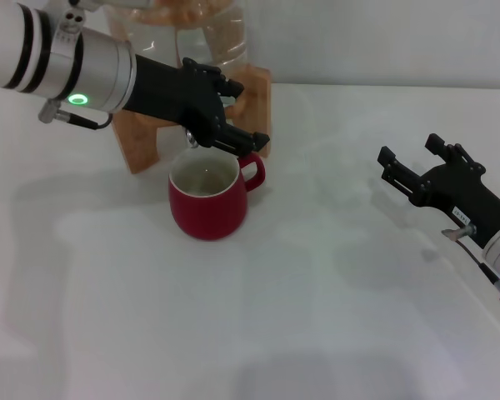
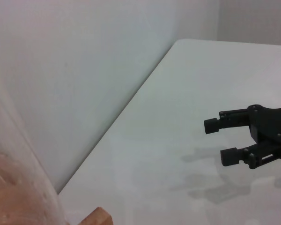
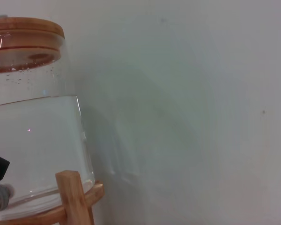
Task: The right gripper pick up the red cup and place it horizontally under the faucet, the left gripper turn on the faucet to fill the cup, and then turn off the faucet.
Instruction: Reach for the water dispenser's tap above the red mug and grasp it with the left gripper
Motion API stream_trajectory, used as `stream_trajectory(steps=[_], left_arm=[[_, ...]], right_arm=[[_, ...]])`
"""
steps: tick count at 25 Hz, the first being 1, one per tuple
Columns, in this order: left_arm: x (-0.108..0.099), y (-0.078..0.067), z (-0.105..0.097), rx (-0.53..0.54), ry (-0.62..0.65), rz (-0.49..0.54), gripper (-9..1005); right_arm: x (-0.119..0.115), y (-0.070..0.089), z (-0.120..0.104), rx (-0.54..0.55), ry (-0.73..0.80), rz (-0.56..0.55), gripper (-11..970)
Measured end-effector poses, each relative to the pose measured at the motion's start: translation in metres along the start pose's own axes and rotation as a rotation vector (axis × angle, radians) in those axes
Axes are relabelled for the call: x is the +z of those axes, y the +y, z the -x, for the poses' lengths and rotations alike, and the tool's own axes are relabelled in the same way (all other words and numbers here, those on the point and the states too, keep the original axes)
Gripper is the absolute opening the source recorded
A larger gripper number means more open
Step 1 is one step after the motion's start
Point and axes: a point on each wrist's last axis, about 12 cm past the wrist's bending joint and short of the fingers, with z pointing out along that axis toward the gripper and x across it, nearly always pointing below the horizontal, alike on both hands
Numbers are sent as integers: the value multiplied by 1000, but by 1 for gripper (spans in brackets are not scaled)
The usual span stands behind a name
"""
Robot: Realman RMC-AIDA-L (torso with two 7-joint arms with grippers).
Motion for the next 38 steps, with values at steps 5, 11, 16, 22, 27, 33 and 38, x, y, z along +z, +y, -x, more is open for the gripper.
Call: stream_trajectory(steps=[5, 11, 16, 22, 27, 33, 38], left_arm=[[0, -1, 0, -4, 5, -10, 890], [-2, -2, 1, 3, 9, -20, 890], [-3, -3, 0, 0, 14, -34, 890], [-4, -4, 1, 3, 19, -47, 890], [-6, -4, 2, 10, 25, -46, 890], [-7, -5, 3, 18, 43, -47, 890], [-8, -6, 3, 19, 47, -56, 890]], right_arm=[[0, 0, 0, -1, 0, 1, 872], [0, 0, 0, -1, 0, 1, 872], [0, 0, 0, -1, -1, 3, 872], [0, 0, 0, -1, -2, 3, 872], [0, 0, 0, -2, -2, 3, 873], [1, 0, 1, -3, -3, 3, 873], [2, 0, 1, -4, -3, 3, 873]])
